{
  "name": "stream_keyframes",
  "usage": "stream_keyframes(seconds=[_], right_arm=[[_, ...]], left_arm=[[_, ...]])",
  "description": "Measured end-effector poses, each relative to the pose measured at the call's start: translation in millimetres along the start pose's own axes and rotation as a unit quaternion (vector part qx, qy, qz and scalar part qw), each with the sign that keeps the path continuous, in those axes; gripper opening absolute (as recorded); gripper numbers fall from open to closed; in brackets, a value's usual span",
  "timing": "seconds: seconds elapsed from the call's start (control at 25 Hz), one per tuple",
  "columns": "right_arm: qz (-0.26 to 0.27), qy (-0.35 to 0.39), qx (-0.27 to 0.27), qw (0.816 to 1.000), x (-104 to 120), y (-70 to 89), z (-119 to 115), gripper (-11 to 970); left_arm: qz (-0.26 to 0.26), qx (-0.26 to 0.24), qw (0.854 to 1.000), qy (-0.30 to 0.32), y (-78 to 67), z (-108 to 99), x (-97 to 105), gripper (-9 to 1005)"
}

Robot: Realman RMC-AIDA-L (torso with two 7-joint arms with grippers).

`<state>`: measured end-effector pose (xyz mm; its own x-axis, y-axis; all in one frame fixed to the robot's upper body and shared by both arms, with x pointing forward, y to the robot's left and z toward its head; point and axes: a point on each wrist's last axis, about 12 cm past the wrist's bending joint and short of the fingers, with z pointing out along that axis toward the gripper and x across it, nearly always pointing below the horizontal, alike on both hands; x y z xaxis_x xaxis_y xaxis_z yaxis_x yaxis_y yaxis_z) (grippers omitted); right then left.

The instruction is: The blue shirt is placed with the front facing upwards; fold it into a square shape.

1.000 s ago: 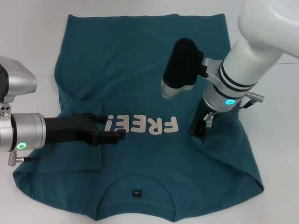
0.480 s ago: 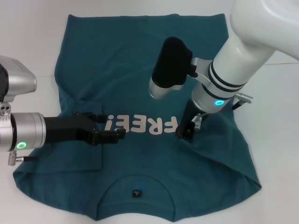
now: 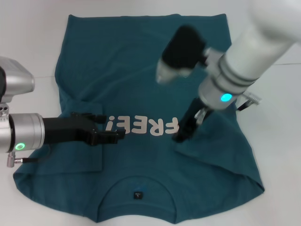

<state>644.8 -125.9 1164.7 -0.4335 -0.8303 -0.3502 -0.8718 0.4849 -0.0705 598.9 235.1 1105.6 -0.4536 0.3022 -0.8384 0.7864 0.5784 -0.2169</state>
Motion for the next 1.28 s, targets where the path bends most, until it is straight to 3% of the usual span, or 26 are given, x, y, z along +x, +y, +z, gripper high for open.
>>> stream_keyframes(seconds=[0.16,0.32,0.4,0.48,0.68,0.84,1.0,1.28], right_arm=[[0.127,-0.073,-0.049,0.988,20.9,-19.5,-31.1,376],[0.268,-0.161,-0.144,0.939,67.6,-36.4,-57.5,566],[0.313,-0.196,-0.18,0.912,96.7,-38.2,-63.4,667],[0.349,-0.229,-0.203,0.886,129.9,-36.0,-67.7,699],[0.407,-0.271,-0.224,0.843,201.0,-18.6,-79.6,809],[0.442,-0.278,-0.209,0.827,246.0,-5.1,-86.4,936],[0.453,-0.276,-0.195,0.825,277.0,6.1,-86.1,940],[0.446,-0.28,-0.175,0.832,294.4,12.1,-85.1,946]], left_arm=[[-0.035,-0.01,0.999,-0.006,3.3,-9.5,-0.5,855],[-0.108,-0.013,0.994,-0.008,7.5,-26.8,-4.1,856],[-0.15,-0.008,0.989,-0.013,9.2,-37.1,-2.7,856],[-0.182,0.001,0.983,-0.024,9.8,-48.0,1.3,856],[-0.244,0.017,0.968,-0.056,7.3,-84.6,20.4,856],[-0.272,-0.033,0.96,-0.064,7.6,-120.7,39.6,867],[-0.272,-0.091,0.957,-0.051,5.1,-146.9,61.6,884],[-0.257,-0.141,0.956,-0.009,3.1,-150.1,83.8,881]])
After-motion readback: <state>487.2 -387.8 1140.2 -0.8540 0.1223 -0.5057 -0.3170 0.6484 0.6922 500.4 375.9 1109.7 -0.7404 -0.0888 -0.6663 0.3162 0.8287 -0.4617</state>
